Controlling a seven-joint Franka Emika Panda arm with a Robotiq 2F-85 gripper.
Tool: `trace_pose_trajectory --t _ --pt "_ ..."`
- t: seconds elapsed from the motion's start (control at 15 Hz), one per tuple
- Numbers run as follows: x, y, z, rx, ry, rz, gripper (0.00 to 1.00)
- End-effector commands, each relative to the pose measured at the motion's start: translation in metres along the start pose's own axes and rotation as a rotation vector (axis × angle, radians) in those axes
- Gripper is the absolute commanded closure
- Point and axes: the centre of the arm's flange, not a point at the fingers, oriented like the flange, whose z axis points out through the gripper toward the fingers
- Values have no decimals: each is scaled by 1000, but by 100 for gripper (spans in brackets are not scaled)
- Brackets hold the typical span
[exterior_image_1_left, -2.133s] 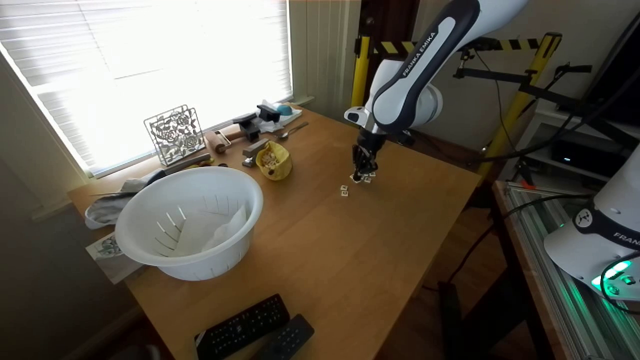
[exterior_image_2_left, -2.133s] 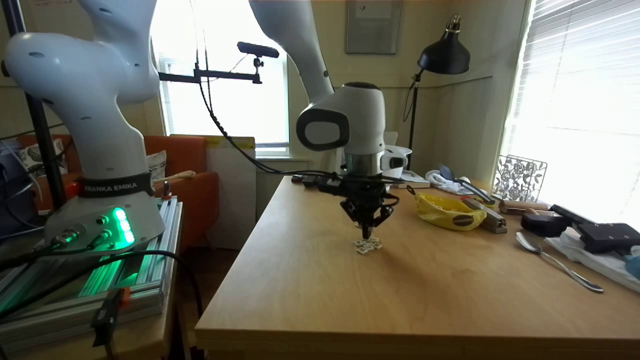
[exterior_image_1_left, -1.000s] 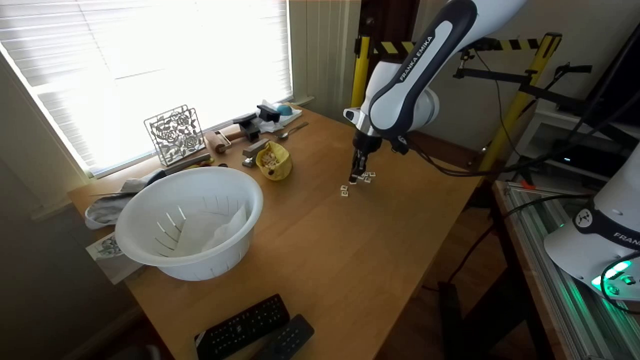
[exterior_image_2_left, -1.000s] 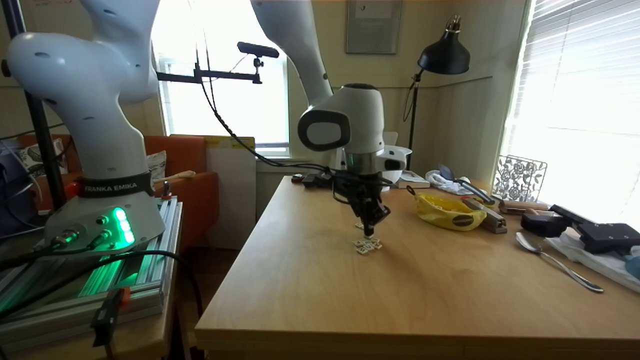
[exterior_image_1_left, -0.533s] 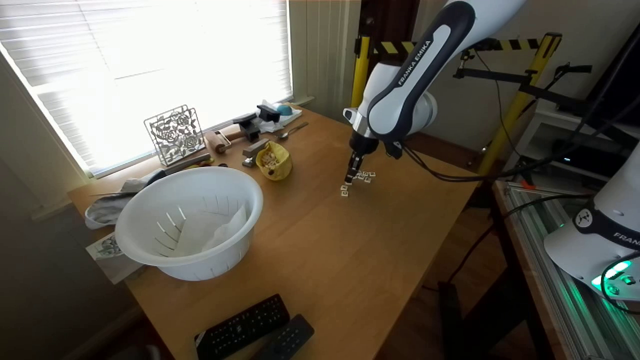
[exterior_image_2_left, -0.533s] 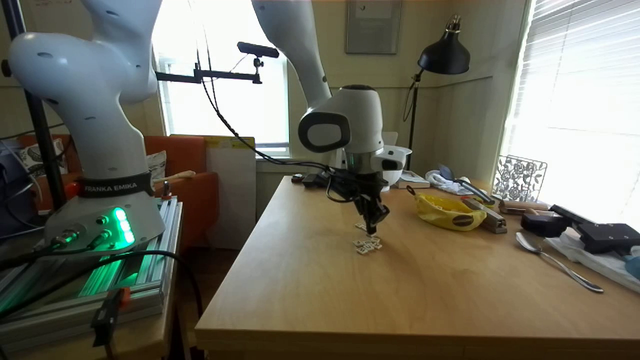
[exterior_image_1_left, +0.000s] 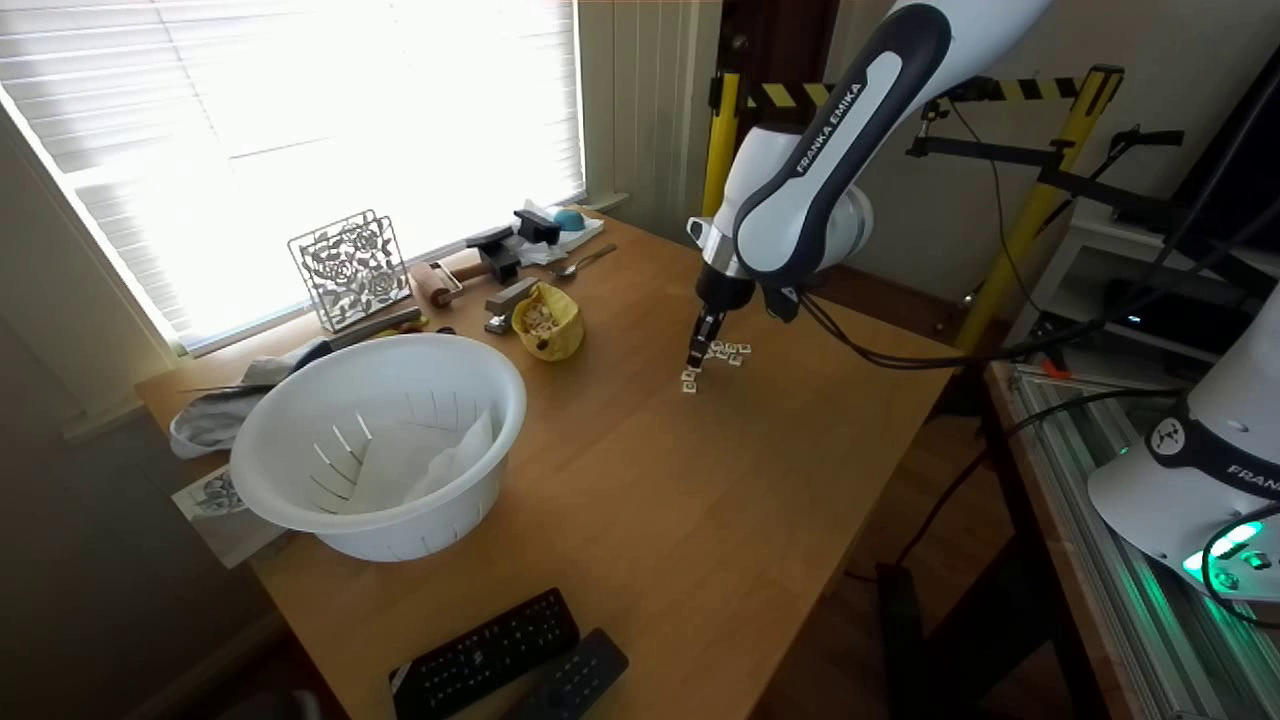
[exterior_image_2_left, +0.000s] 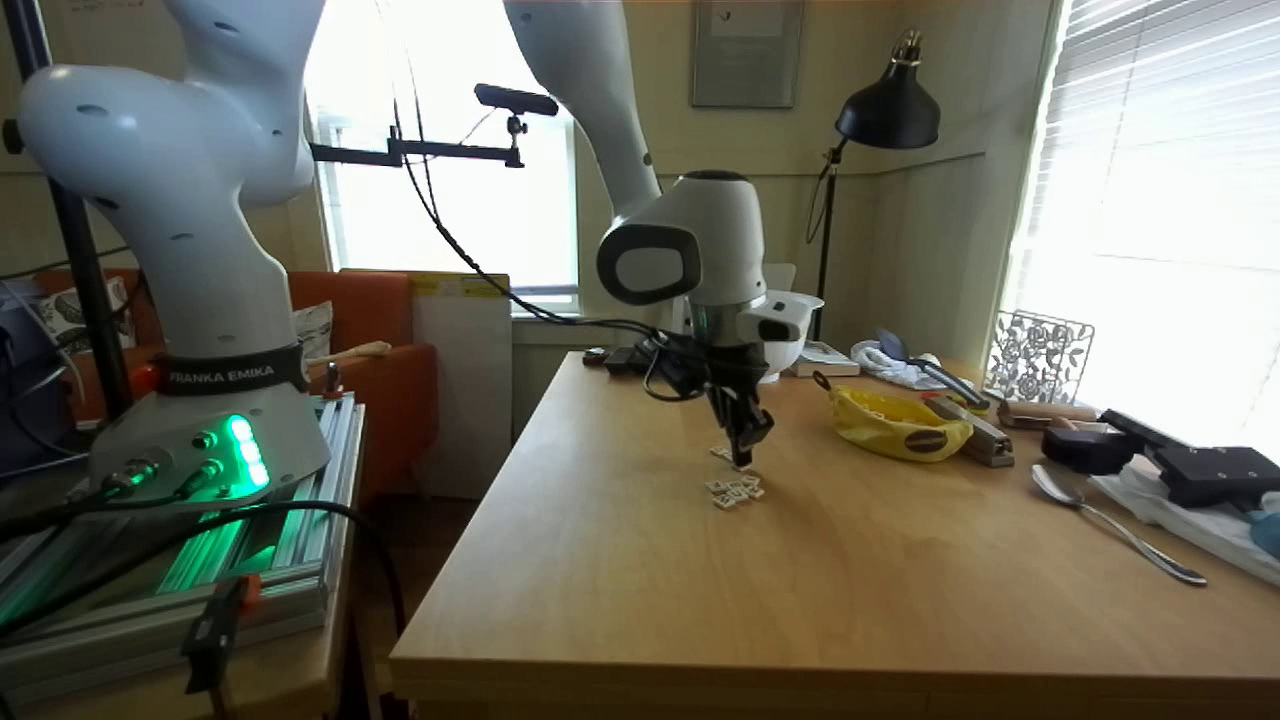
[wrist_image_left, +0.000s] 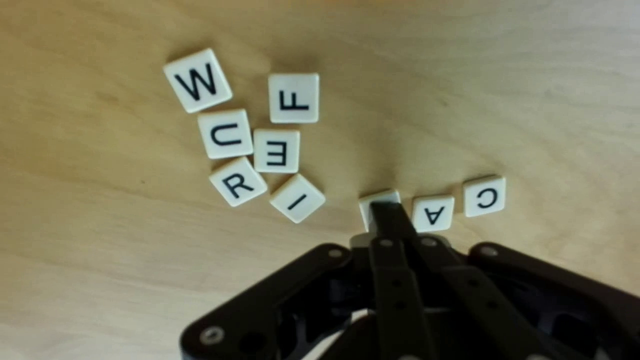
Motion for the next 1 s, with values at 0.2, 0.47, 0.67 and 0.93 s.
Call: trace_pose_trajectory --t 0.2,0.47,0.67,0.93 --pt "3 -7 25 4 -8 22 100" --pt "4 -11 27 12 -11 11 100" --pt "6 -14 28 19 -13 -1 100" --pt "5 -16 28 23 -24 -21 100"
